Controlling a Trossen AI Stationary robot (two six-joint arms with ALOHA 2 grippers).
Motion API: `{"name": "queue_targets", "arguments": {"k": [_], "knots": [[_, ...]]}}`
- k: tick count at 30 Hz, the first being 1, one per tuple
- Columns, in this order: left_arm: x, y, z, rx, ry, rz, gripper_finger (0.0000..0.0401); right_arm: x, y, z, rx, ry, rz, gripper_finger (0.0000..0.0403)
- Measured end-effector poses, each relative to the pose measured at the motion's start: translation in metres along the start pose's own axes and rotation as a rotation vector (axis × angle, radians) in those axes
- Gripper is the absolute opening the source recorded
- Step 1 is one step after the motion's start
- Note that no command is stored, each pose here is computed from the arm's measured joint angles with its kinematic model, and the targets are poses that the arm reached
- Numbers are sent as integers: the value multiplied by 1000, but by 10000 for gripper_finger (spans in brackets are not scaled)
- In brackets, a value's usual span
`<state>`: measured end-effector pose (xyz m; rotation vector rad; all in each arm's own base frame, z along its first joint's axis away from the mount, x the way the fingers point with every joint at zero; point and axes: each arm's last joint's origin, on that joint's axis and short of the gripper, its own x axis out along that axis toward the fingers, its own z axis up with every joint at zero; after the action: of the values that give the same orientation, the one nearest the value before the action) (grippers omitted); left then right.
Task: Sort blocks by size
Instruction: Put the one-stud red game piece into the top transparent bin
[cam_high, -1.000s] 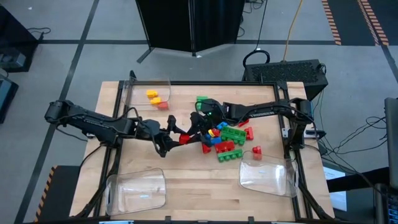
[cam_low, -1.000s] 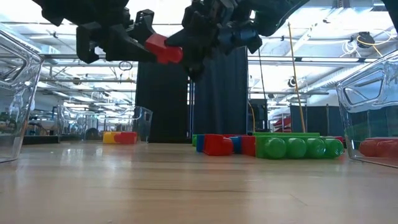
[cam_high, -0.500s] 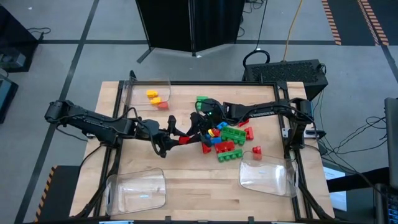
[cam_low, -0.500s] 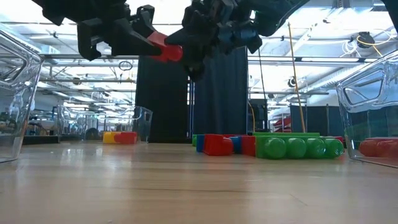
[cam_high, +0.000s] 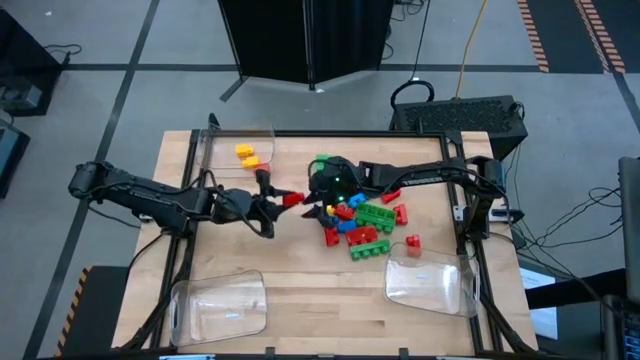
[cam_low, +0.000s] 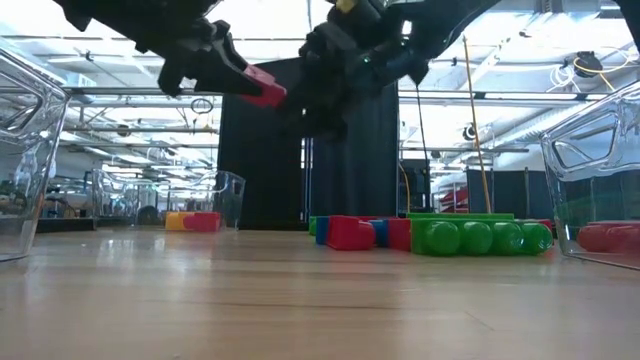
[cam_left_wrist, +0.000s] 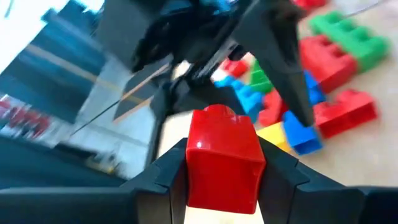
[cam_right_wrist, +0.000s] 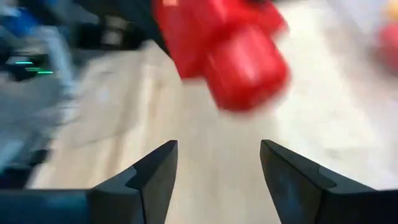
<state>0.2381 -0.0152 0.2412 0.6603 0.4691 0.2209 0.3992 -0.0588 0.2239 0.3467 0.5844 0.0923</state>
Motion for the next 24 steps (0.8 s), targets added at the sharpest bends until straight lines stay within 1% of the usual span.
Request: {"name": "queue_targets", "arguments": {"k": [3,4,6,9,14,19,21,24], "knots": [[-4,4,0,-42,20,58,138,-12,0,-2,-9,41,-215,219],[-5,7,-1,-58,29,76,138,-15,1,-2,-22,48,-271,218],[-7,10,-3,-88,50,100,138,-20,6,-7,-42,98,-335,215],[-8,18,-10,-137,98,135,138,-23,19,-9,-73,133,-337,213],[-8,35,-22,-234,163,206,138,-19,35,-19,-98,190,-327,212],[-4,50,-37,-325,235,273,138,-14,50,-28,-129,213,-403,212],[-3,56,-43,-380,257,306,138,-13,56,-29,-130,201,-423,212],[-2,66,-54,-456,309,387,138,-12,63,-32,-112,192,-435,212]]}}
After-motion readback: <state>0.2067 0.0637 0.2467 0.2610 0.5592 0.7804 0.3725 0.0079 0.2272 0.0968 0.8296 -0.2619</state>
